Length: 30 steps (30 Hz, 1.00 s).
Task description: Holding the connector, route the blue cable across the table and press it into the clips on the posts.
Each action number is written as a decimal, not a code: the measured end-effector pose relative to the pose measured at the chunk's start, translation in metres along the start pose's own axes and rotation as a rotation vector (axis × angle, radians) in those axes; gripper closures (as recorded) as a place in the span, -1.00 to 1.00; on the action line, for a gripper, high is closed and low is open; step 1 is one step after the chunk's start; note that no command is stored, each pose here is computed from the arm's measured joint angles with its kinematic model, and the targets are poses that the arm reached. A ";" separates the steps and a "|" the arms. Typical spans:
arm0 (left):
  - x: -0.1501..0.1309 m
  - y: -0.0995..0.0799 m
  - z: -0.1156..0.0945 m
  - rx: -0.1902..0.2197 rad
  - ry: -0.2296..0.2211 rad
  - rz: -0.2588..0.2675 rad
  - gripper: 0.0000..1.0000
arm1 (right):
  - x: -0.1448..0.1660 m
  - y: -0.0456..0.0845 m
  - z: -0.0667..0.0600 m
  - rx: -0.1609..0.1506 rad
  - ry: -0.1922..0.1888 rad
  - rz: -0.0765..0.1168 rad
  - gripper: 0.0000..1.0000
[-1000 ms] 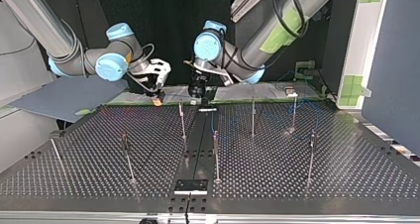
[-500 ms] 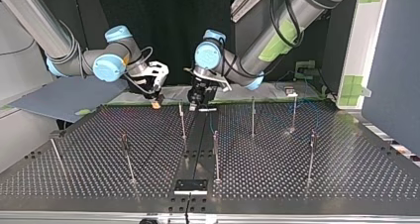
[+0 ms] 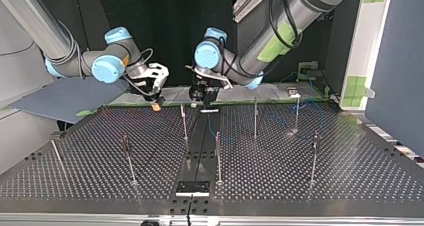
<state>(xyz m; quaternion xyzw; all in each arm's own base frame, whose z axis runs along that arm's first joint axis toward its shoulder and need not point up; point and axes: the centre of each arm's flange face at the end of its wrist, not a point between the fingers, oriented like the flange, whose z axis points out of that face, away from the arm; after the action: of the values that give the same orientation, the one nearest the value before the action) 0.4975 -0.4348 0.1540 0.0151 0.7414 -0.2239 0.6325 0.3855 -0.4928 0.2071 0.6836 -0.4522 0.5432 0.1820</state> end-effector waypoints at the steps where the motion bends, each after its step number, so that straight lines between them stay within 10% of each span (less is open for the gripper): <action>1: 0.000 -0.001 0.000 0.001 0.000 0.006 1.00 | 0.000 0.000 0.000 0.002 0.000 0.000 1.00; 30: 0.012 0.012 0.031 -0.012 0.017 -0.017 1.00 | -0.001 0.024 0.014 -0.006 0.012 0.018 1.00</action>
<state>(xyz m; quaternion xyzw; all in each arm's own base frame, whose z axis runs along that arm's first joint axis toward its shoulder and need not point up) 0.5270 -0.4381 0.1354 0.0067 0.7481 -0.2248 0.6243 0.3736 -0.5154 0.1952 0.6759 -0.4587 0.5475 0.1817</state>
